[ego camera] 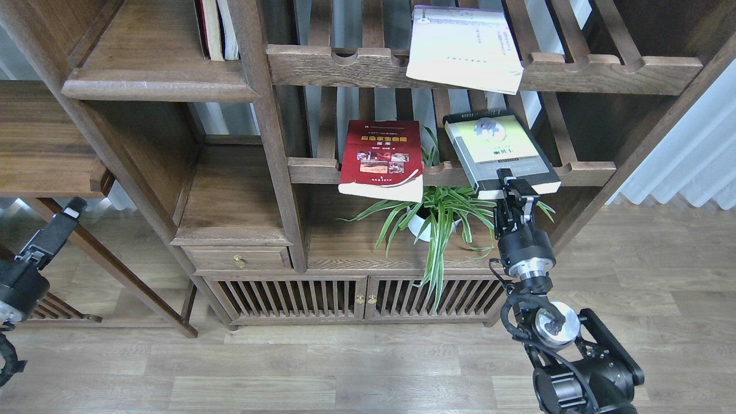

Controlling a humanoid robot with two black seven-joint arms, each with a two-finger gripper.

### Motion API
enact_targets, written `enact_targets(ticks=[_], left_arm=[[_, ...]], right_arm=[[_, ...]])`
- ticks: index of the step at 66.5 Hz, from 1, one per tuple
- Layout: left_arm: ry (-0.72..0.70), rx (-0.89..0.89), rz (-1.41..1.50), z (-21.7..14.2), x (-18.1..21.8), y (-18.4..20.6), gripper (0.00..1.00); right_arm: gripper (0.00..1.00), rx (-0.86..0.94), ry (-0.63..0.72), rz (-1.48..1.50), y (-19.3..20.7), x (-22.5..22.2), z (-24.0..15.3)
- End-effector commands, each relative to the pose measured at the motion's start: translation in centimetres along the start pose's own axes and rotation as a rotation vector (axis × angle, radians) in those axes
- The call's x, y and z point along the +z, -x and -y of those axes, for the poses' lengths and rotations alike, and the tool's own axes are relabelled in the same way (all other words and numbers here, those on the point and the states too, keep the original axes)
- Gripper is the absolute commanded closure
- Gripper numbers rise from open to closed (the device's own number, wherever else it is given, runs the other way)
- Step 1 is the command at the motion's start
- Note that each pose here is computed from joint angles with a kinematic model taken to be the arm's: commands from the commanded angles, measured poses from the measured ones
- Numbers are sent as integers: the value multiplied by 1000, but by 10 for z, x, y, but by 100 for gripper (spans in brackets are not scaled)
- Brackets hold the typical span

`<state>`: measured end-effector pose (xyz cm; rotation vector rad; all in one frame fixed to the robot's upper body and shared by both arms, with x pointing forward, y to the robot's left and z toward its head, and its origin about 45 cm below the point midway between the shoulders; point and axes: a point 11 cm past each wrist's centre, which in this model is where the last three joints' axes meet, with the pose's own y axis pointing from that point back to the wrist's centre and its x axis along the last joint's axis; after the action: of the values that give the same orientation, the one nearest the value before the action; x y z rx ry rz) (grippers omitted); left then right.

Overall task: Organize books on shelf
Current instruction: 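Pull the green book down off the shelf and pass it to the left gripper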

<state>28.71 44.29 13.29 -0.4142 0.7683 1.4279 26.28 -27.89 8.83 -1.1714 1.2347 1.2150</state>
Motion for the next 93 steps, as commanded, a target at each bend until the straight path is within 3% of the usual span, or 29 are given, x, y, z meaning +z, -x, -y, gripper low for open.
enact_targets(ticks=[1, 9, 17, 31, 41, 55, 70, 93], left_arm=[[-7, 17, -17, -2, -4, -6, 0], [-4, 27, -58, 0, -19, -8, 0], [-60, 79, -146, -9, -60, -21, 0], [-247, 88, -161, -17, -128, -17, 0], [-313, 34, -350, -21, -178, 15, 0], [-408, 3, -587, -32, -214, 48, 0], [-546, 27, -609, -52, -244, 55, 0], [-619, 13, -639, -59, -275, 72, 0]], right_arm=[[99, 12, -23, -17, -14, -23, -37], [99, 95, -20, -58, -31, -38, -69], [98, 159, 20, -56, -46, -31, -93], [97, 207, 149, -21, -62, 14, -108], [97, 288, 365, -21, -88, 68, -133], [97, 303, 434, -36, -93, 81, -139], [97, 315, 512, -16, -94, 98, -149], [97, 327, 602, 3, -95, 121, -163]])
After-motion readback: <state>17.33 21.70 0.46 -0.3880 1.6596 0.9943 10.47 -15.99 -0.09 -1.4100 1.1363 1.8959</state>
